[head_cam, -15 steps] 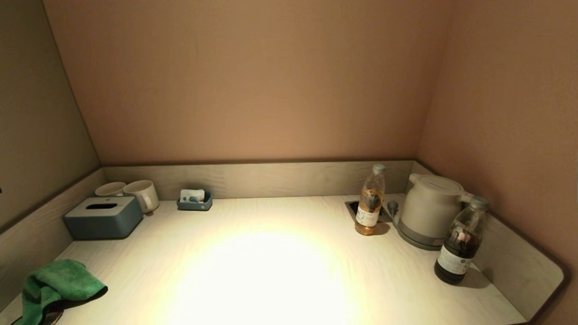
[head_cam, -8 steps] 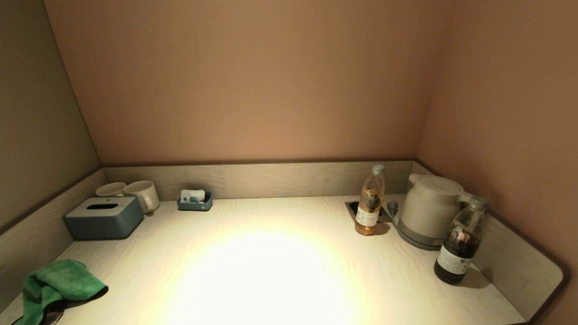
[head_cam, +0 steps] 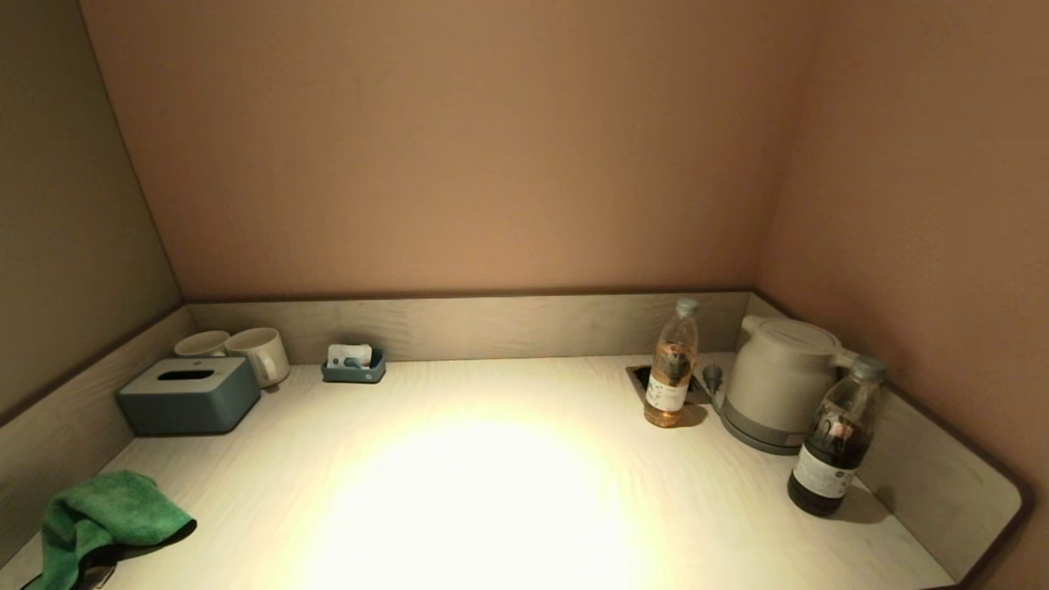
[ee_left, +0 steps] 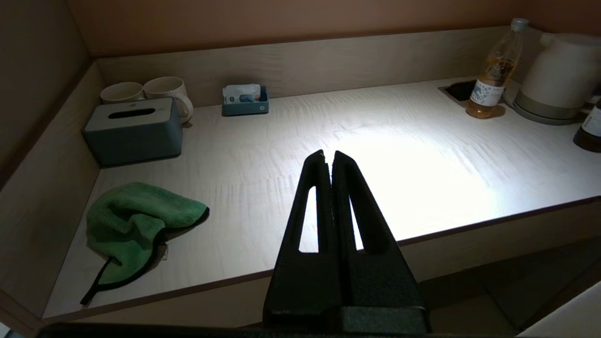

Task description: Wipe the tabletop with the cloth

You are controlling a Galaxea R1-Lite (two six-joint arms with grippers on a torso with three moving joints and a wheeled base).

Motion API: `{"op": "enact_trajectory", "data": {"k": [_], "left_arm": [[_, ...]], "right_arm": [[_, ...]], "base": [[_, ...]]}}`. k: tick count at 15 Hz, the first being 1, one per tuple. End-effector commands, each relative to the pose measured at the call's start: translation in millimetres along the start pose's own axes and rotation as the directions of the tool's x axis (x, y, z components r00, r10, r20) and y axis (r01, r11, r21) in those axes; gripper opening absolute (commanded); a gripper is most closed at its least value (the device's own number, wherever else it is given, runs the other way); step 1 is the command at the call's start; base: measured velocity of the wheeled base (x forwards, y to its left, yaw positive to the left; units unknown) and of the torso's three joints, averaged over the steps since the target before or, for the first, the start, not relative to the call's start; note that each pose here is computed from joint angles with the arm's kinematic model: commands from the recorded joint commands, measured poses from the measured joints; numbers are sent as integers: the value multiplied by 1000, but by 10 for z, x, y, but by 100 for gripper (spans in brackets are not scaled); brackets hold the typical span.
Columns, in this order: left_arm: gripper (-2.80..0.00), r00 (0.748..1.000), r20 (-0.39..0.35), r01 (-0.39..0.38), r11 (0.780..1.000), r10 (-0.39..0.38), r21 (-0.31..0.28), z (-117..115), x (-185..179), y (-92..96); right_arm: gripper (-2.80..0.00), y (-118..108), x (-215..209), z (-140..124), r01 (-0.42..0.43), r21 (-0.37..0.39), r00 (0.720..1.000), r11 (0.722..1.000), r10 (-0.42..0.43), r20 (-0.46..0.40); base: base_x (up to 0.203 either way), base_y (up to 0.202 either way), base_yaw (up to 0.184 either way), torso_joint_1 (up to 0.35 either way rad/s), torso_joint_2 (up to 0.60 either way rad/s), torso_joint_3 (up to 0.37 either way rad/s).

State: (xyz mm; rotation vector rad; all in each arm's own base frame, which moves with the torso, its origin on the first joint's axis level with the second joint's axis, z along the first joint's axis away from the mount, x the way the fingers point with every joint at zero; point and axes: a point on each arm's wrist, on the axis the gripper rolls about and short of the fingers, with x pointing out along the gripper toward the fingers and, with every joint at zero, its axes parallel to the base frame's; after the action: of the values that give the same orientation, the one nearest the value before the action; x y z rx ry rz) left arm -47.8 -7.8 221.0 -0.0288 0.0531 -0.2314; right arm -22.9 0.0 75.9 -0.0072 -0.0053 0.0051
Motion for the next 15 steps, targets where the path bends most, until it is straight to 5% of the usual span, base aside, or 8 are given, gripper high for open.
{"op": "enact_trajectory", "data": {"k": [1, 7, 10, 15], "left_arm": [[-280, 999, 32, -4, 1000, 4, 9, -182, -103, -18], [-280, 996, 89, -19, 998, 14, 58, -551, -187, -10], [-280, 978, 193, -97, 991, 78, 92, -758, -93, 35], [-280, 959, 245, -176, 976, 141, 128, -1130, 218, 135]], "right_arm": [[-280, 0, 1, 1, -1, 0, 1000, 1000, 1, -1], [-280, 0, 1, 1, -1, 0, 1000, 1000, 1, -1], [-280, 0, 1, 1, -1, 0, 1000, 1000, 1, -1], [-280, 0, 1, 1, 0, 0, 1000, 1000, 0, -1]], "base": [[0, 0, 0, 0, 0, 0], [0, 0, 0, 0, 0, 0], [0, 0, 0, 0, 0, 0], [0, 0, 0, 0, 0, 0]]}}
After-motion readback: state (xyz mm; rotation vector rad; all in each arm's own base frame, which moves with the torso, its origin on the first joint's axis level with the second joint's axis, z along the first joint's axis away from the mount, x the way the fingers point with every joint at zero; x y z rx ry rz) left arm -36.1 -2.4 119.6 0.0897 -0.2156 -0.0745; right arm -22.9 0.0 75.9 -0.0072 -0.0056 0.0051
